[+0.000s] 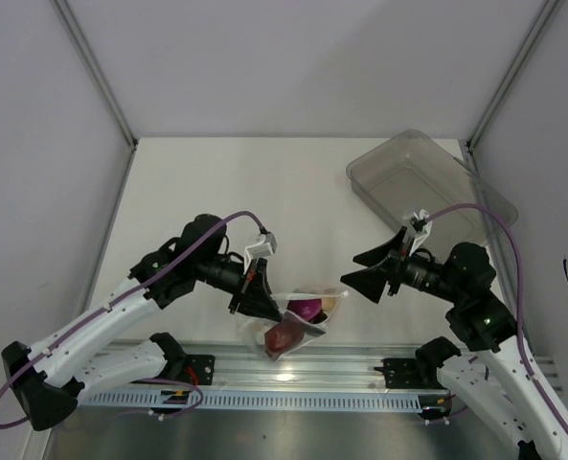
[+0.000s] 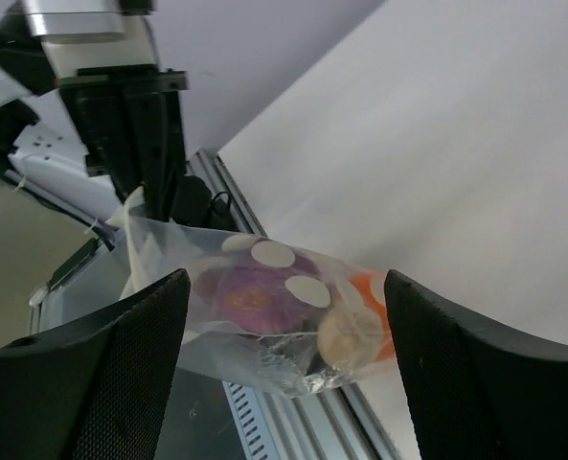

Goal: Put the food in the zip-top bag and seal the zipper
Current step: Adjust the zipper food storage bag at the center of the board.

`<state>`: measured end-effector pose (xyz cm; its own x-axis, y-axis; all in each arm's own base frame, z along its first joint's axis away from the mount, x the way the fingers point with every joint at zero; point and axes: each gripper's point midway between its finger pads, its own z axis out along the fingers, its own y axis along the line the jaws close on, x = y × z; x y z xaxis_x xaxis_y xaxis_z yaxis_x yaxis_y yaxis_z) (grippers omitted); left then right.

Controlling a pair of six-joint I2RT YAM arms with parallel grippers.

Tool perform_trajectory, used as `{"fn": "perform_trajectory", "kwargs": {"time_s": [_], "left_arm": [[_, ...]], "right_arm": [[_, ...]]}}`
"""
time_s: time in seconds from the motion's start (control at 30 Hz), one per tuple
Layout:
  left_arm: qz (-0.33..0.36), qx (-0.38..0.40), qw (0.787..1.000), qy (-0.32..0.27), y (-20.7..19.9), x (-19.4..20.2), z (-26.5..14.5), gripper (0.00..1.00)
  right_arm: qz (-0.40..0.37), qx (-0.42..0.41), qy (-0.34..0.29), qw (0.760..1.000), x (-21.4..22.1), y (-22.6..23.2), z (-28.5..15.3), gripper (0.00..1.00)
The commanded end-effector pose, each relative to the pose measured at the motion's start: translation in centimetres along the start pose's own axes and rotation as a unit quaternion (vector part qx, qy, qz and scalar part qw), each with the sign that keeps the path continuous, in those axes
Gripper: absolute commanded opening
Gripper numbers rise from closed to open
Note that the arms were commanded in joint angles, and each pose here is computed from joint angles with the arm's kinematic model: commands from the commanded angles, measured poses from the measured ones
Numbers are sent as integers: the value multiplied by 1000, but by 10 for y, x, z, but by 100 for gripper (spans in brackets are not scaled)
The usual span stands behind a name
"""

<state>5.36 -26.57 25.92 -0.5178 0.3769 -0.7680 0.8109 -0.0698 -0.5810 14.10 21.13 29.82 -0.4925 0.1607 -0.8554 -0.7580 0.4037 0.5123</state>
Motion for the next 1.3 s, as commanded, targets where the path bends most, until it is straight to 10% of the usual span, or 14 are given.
{"fn": "perform_trajectory", "kwargs": {"time_s": [0.0,1.27], "left_arm": [[67,75,995,-19,-35,-21,-9,0],[120,196,973,-33,-100,-50,-35,0]], "right_arm": [[-50,-62,-16,997,-11,21,-1,83],[-116,-293,37,948,-5,102,-1,75]]}}
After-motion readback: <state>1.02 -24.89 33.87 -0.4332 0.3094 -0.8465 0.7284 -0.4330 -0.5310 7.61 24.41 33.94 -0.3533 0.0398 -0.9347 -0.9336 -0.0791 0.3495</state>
